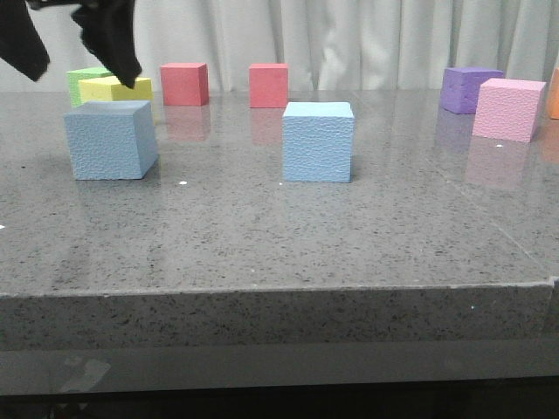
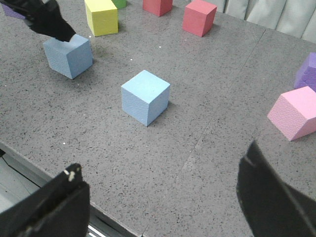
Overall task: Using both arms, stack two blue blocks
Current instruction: 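Lower the left gripper onto the other light blue cube and grasp it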
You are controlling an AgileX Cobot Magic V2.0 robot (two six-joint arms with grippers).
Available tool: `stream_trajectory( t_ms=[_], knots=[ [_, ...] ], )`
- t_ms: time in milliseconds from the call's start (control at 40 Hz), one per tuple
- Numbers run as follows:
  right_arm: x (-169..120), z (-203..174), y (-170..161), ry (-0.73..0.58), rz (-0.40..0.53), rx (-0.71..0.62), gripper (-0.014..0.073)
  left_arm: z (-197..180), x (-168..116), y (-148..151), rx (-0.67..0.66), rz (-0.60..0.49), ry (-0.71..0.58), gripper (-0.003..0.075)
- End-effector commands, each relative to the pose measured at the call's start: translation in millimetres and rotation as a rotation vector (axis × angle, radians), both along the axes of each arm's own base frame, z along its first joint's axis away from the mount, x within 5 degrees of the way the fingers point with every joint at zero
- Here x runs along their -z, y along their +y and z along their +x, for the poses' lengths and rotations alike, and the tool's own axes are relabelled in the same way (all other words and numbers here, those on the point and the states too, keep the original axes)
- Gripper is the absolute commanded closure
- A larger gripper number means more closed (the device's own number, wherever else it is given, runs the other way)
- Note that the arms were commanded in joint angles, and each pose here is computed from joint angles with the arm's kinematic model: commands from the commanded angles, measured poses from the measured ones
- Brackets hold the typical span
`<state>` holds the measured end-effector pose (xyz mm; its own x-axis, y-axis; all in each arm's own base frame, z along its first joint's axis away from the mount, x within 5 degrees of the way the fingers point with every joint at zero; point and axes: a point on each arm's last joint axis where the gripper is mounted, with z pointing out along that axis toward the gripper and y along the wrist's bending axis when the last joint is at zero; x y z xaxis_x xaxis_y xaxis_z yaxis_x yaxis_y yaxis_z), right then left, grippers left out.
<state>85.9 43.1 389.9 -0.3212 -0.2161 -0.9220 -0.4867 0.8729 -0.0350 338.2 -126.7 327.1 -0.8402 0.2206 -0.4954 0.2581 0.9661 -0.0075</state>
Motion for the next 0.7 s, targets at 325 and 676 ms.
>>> stream_trajectory(
  t_ms=[325,676],
  knots=[
    [-12,1,0,-0.07,0.038,0.01,-0.002,27,19,-13,-0.136,-0.071,0.037,0.0101],
    [-12,1,0,-0.07,0.038,0.01,-0.002,27,21,-15,-0.154,-0.098,0.059,0.0351]
  ],
)
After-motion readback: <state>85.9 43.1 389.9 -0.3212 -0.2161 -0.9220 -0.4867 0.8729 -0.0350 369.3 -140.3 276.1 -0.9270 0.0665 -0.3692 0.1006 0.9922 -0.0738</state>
